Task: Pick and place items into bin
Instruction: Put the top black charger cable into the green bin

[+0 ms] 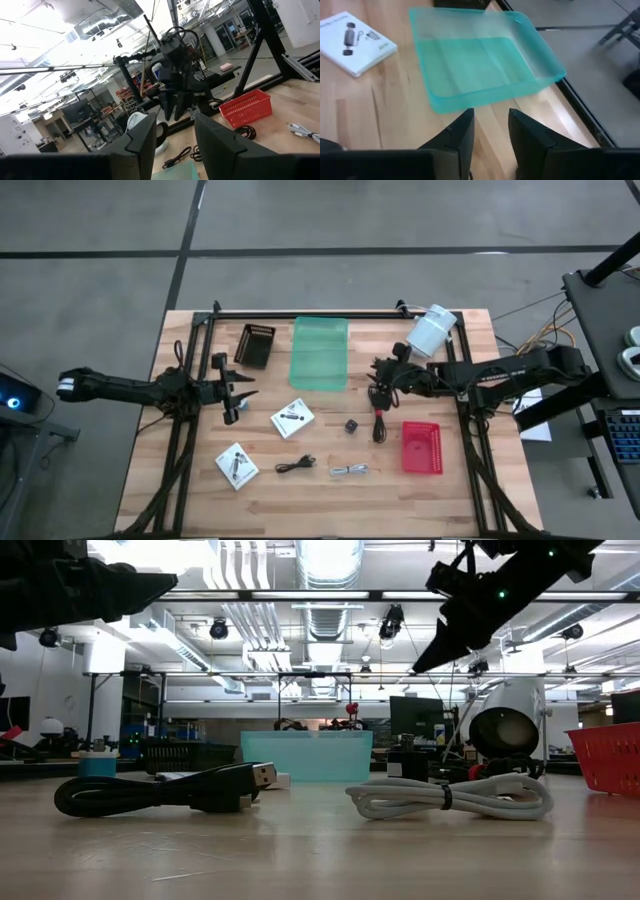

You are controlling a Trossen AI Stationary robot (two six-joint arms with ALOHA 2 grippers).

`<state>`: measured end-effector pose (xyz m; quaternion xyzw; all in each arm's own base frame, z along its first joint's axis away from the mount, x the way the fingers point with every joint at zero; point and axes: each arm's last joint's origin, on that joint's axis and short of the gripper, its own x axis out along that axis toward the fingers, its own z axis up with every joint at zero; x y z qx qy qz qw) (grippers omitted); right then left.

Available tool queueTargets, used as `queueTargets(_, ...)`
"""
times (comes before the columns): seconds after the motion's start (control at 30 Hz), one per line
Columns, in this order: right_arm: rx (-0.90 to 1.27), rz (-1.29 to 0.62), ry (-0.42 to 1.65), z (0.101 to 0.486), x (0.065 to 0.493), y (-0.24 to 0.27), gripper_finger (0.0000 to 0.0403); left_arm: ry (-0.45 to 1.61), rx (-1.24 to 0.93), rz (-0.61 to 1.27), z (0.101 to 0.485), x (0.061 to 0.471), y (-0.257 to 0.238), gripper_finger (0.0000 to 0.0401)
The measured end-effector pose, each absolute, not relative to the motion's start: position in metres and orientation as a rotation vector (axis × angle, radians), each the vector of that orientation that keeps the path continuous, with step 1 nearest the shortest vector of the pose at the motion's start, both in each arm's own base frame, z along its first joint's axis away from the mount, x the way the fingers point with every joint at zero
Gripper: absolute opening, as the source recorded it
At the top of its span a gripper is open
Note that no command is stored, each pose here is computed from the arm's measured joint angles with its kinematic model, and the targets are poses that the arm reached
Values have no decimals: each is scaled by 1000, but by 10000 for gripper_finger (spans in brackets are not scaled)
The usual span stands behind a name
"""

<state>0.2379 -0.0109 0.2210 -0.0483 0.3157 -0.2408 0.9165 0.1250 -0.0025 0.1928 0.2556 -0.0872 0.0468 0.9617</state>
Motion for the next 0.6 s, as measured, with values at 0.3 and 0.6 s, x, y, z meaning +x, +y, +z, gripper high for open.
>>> queueTargets(0.3, -56, -519, 681, 206, 231, -11, 118, -177, 518, 95, 193, 125, -3, 118)
queueTargets(0.6, -70, -630, 693, 194, 224, -14, 113, -176, 518, 95, 193, 125, -3, 118)
